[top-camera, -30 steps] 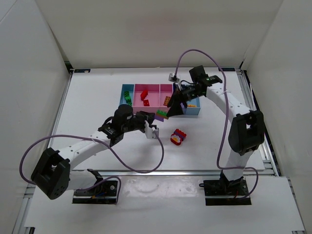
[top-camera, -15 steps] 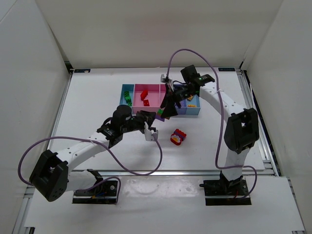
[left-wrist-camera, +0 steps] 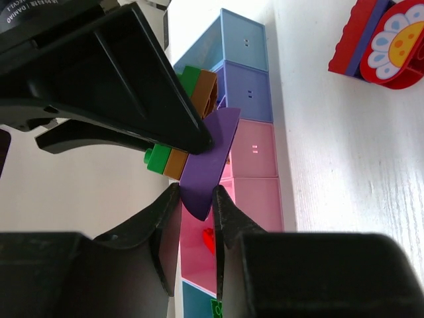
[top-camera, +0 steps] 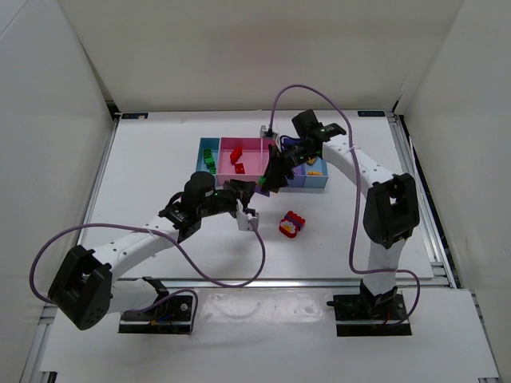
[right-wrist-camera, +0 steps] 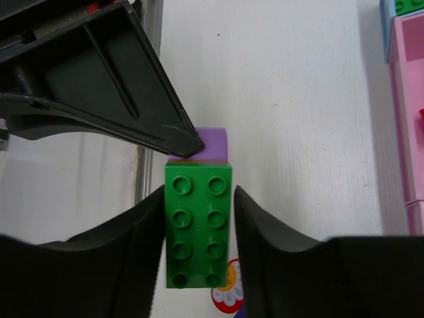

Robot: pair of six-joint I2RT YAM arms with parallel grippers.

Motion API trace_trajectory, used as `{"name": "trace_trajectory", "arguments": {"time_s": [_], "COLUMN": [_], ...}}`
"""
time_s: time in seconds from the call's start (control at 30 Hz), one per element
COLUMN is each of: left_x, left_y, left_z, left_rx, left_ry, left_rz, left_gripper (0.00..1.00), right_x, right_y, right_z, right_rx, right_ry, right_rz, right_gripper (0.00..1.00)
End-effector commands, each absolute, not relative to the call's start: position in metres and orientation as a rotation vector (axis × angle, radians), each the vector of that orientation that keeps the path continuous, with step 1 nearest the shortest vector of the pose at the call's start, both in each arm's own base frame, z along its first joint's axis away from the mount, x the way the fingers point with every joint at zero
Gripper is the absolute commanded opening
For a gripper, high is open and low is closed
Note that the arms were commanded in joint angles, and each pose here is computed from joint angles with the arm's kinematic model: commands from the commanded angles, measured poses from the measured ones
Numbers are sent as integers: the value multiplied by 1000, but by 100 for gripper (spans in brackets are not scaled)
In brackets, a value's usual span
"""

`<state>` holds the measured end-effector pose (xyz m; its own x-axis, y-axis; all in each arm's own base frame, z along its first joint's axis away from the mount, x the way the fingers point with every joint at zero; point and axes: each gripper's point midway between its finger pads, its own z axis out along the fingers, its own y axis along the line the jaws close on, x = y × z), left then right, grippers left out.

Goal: Sort the legos into containers by color

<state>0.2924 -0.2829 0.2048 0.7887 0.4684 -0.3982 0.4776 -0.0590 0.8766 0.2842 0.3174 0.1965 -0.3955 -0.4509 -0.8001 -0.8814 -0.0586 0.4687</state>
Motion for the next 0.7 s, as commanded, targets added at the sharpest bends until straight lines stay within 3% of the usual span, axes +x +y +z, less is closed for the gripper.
{"name": "trace_trajectory", "arguments": {"time_s": [0.0,0.07,0.2,0.47,0.67], "left_x": [287,286,280,273,267], "left_y": [-286,-286,-284,-284,-287], "left_z": [212,210,198,188,185], "left_rx": [1677,1685,1719,1752,1772], "left_ry": [696,689,660,633,609], "left_rz": [-8,-6,-2,-21,-47], "left_gripper": [10,10,10,10,10], "right_x": [285,285,284,284,292], "right_y": [323,324,324,321,314], "right_z": [213,213,218,225,230], "right_rx": [-1426,-1425,-1423,-1406,-1377], "right_ry": [1759,1754,1746,1740,1741], "right_rz": [1471,1478,1479,1478,1462], "right_gripper": [45,34,21,21,14]}}
